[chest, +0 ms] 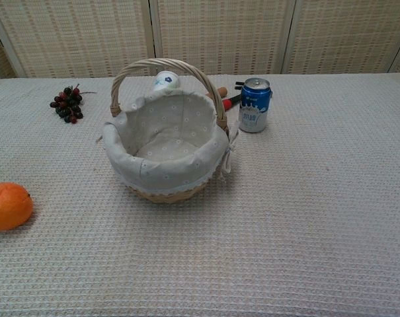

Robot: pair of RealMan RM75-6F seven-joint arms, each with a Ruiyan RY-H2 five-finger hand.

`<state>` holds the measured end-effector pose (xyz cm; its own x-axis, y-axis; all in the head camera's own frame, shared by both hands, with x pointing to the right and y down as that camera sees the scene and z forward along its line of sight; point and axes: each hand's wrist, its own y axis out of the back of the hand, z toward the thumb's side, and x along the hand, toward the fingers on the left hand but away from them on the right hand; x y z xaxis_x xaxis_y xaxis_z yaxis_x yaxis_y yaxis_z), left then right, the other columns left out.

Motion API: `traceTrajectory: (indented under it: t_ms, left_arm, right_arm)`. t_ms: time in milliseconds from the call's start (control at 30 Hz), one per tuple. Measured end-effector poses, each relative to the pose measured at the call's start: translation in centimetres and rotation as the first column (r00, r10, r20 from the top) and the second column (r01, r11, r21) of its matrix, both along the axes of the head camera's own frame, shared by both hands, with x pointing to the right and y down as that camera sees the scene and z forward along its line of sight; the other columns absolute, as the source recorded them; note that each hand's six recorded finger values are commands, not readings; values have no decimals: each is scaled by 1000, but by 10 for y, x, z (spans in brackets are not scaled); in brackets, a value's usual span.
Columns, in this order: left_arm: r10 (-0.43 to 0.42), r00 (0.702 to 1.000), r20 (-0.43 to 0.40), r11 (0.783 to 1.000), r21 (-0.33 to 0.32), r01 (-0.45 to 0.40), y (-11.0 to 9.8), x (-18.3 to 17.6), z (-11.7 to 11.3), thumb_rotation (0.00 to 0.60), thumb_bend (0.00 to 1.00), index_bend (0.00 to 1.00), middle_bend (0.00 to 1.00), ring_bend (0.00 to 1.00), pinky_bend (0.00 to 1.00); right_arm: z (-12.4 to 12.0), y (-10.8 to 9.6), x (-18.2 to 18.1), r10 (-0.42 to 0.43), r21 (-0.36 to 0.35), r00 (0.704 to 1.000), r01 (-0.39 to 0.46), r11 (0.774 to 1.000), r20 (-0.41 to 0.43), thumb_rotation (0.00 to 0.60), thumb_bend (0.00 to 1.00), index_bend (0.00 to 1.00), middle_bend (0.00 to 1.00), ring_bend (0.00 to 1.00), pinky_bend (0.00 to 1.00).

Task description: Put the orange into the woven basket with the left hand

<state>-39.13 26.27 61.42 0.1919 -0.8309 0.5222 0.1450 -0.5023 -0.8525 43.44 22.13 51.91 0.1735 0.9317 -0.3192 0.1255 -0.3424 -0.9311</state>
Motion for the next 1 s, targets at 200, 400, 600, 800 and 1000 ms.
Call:
traceTrajectory:
  t_ms: [200, 400, 600, 800, 1000]
  left_arm:
    - [8, 1000, 2, 1000, -18, -8, 2, 0, 1, 600, 367, 0, 0, 0, 133]
    - [3, 1000, -25, 999, -33, -4, 4, 3, -2, 600, 366, 0, 0, 0, 127]
    - [-12, 995, -101, 995, -103, 2, 10, 18, -6, 600, 367, 0, 0, 0, 127]
    - [8, 991, -134, 988, -152, -29, 15, 42, 7, 600, 366, 0, 0, 0, 125]
    - [20, 989, -146, 985, -164, -44, 15, 64, 28, 600, 365, 0, 0, 0, 119]
  right_arm:
    - [5, 1, -3, -6, -17, 1000, 6, 1000, 5, 600, 159, 0, 0, 0, 96]
    - [8, 2, -7, -11, -29, 1000, 11, 1000, 14, 600, 159, 0, 0, 0, 97]
    - [15, 0, -11, -8, -31, 1000, 8, 999, 2, 600, 159, 0, 0, 0, 99]
    - [23, -1, -17, -31, -52, 1000, 30, 998, -2, 600, 159, 0, 0, 0, 100]
    - [26, -6, -15, -17, -57, 1000, 17, 998, -3, 600, 159, 0, 0, 0, 100]
